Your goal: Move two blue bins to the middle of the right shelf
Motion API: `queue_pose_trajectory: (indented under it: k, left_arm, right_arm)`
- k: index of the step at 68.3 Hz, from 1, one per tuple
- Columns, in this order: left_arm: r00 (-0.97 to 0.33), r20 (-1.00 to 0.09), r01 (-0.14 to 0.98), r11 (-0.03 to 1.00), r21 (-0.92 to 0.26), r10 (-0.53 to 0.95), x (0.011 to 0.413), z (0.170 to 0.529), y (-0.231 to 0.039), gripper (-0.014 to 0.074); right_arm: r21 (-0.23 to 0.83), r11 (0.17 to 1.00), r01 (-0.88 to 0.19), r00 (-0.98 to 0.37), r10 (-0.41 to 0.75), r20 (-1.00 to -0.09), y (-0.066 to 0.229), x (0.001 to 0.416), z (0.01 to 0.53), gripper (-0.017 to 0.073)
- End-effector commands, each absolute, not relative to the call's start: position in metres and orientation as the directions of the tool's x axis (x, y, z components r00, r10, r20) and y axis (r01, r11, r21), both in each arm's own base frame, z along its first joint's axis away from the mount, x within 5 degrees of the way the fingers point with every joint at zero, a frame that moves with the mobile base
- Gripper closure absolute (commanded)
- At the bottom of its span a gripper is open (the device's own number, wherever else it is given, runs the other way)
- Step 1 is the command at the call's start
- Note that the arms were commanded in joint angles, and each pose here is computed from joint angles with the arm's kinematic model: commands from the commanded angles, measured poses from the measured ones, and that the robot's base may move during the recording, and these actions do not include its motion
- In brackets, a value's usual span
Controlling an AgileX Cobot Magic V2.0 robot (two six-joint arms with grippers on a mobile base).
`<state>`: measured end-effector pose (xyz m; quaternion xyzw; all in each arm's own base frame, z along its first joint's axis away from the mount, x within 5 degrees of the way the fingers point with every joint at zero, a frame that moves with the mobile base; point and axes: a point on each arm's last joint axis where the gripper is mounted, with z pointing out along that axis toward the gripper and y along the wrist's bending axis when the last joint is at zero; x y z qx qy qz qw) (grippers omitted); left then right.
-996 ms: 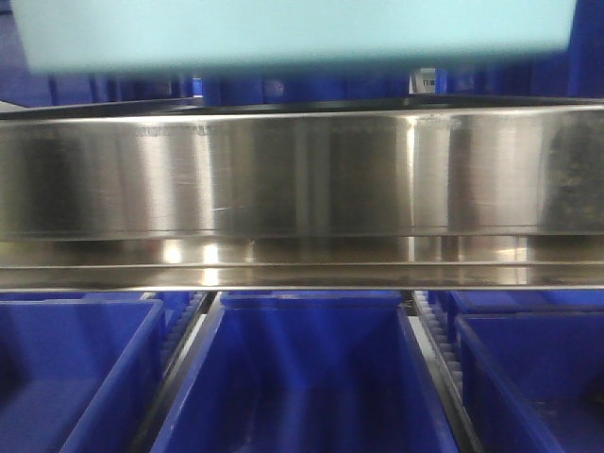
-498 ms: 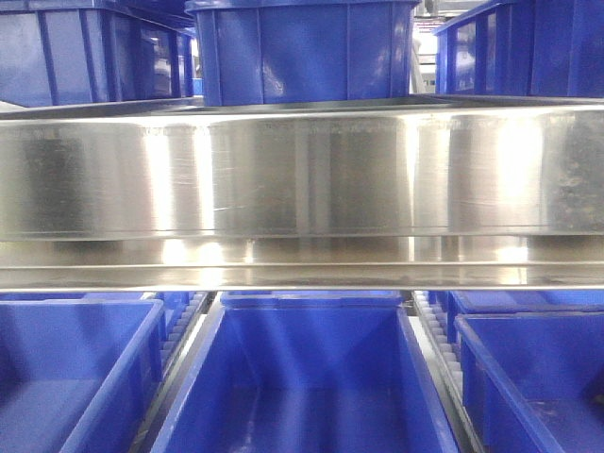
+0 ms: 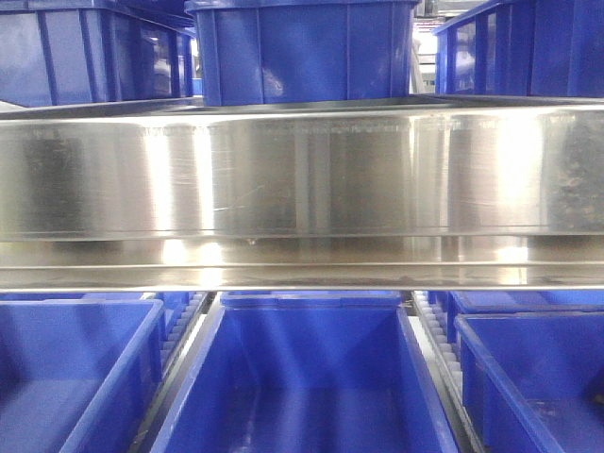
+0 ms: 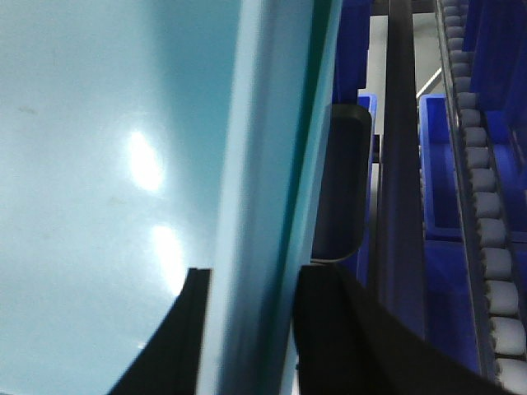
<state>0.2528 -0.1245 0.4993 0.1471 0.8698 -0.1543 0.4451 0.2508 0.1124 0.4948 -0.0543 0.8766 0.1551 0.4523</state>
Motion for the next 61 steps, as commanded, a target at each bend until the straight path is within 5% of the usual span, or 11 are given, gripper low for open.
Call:
queue_pose_trajectory:
  k: [1, 61]
  left_arm:
    - [-0.443, -0.896, 0.454, 0.871, -0.189, 0.036, 0.2429, 0.5234, -0.1276, 0.0704]
    - [-0.418, -0.908, 0.456, 0.869, -0.19, 0.021, 0.244, 0.526, -0.1279, 0.0704]
  right_arm:
    - [0.241, 0.941, -0.237, -0.514, 0.089, -0.853, 0.1108, 0.2513, 0.5062, 0.0713]
    - [0.241, 0.941, -0.237, -0.514, 0.089, -0.853, 0.1108, 0.2513, 0.5062, 0.0713]
